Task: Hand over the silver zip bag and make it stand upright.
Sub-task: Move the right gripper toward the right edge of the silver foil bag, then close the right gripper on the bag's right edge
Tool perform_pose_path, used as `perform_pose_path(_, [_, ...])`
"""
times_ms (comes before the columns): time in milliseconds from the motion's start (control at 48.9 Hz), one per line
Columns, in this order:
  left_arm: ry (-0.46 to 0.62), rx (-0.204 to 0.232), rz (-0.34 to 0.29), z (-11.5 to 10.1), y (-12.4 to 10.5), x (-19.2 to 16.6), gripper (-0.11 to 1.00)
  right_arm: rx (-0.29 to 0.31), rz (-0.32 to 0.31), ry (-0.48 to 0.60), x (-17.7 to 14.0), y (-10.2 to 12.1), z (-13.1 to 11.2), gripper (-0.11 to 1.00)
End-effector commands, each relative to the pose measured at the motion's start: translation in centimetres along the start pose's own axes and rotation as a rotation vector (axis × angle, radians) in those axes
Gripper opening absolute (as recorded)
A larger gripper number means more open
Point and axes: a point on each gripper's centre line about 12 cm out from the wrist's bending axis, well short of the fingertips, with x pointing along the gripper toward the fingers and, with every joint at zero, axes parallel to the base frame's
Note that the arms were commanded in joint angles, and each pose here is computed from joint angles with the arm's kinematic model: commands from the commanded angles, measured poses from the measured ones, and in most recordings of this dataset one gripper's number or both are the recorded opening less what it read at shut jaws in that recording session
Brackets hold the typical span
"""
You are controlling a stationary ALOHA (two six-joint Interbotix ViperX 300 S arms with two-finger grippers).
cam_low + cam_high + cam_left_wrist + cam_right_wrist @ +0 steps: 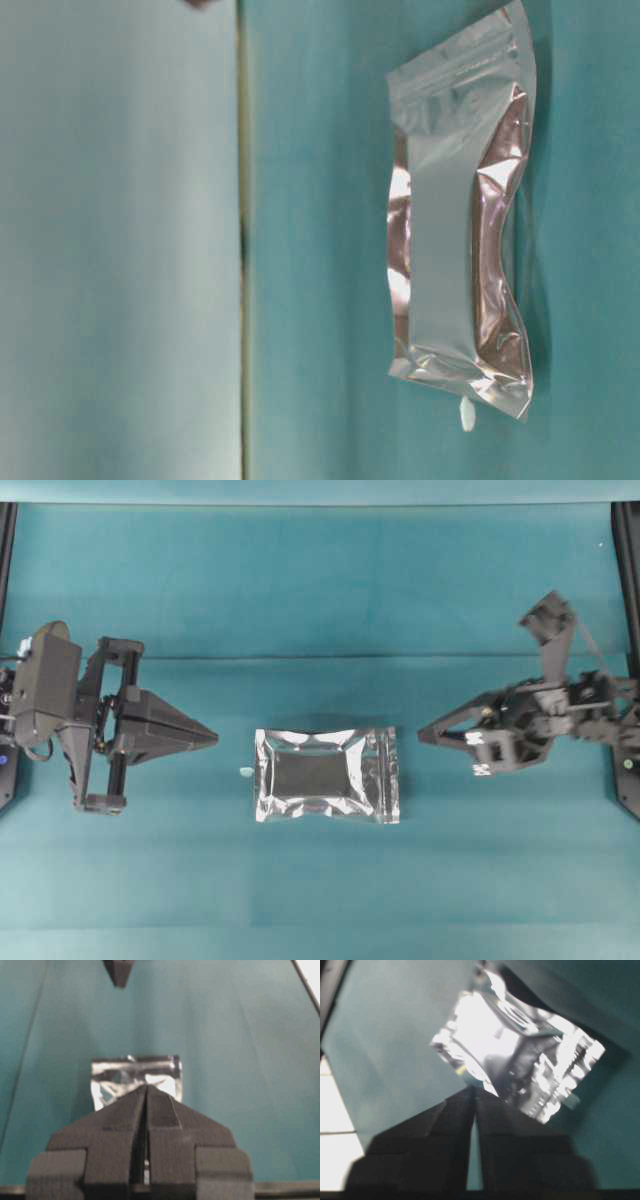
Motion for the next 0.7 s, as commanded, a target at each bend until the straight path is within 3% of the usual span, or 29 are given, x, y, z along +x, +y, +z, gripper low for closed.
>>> perform_pose_path(0, [-0.028, 0.005, -0.001, 1.0, 0.0, 0.0, -0.08, 0.055, -0.022, 0.016, 0.8, -0.2, -0.4, 0.37])
perform_pose_path(143, [-0.026, 0.005, -0.001, 1.0, 0.0, 0.1, -0.08, 0.054, -0.058, 0.043, 2.0, -0.6, -1.1, 0.8])
perform_pose_path(245, [-0.018, 0.005, -0.001, 0.8, 0.0, 0.2, -0.08, 0.049, -0.084, 0.054, 2.8, -1.2, -1.5, 0.98])
perform_pose_path(675, [-0.006, -0.003, 0.0, 0.7, 0.0, 0.2, -0.08, 0.036, -0.129, 0.036, 6.3, -3.0, -2.7, 0.98])
